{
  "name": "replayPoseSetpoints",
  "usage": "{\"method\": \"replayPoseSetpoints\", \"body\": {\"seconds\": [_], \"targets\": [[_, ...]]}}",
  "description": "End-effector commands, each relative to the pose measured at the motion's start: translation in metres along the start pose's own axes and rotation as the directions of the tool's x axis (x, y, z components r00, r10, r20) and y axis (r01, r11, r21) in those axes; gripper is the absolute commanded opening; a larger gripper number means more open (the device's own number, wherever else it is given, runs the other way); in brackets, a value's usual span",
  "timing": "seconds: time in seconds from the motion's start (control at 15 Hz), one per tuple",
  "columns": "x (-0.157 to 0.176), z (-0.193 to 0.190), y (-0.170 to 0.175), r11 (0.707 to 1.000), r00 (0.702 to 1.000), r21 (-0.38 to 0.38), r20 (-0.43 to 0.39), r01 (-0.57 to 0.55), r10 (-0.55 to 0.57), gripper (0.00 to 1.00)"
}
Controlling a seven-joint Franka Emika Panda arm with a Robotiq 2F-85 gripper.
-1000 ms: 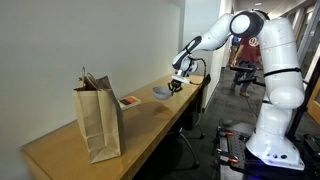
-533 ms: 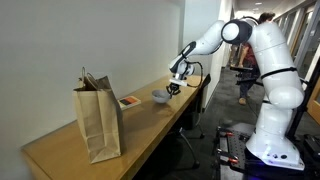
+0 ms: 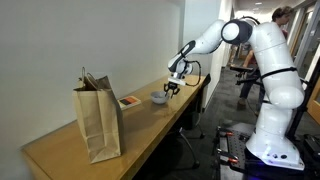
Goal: Move the bowl slightly to the right
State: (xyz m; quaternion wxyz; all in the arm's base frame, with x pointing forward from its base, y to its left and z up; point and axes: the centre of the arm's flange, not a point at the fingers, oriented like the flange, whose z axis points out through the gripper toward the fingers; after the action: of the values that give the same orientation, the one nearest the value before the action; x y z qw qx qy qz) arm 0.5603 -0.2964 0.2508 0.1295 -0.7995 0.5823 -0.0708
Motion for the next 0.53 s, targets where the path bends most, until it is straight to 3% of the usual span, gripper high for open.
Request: {"method": "replayPoseSetpoints", "body": {"seconds": [0.0, 0.13, 0.2, 0.47], "targets": [[-0.036, -0.031, -0.002, 0.998, 0.998, -0.016, -0.005, 0.057, -0.057, 0.82], [-0.065, -0.053, -0.010, 0.992, 0.991, -0.030, -0.041, 0.123, -0.124, 0.97], [-0.079, -0.063, -0.015, 0.987, 0.986, -0.039, -0.052, 0.157, -0.159, 1.00], [-0.147, -0.105, -0.036, 0.938, 0.940, -0.158, -0.104, 0.307, -0.325, 1.00]]}}
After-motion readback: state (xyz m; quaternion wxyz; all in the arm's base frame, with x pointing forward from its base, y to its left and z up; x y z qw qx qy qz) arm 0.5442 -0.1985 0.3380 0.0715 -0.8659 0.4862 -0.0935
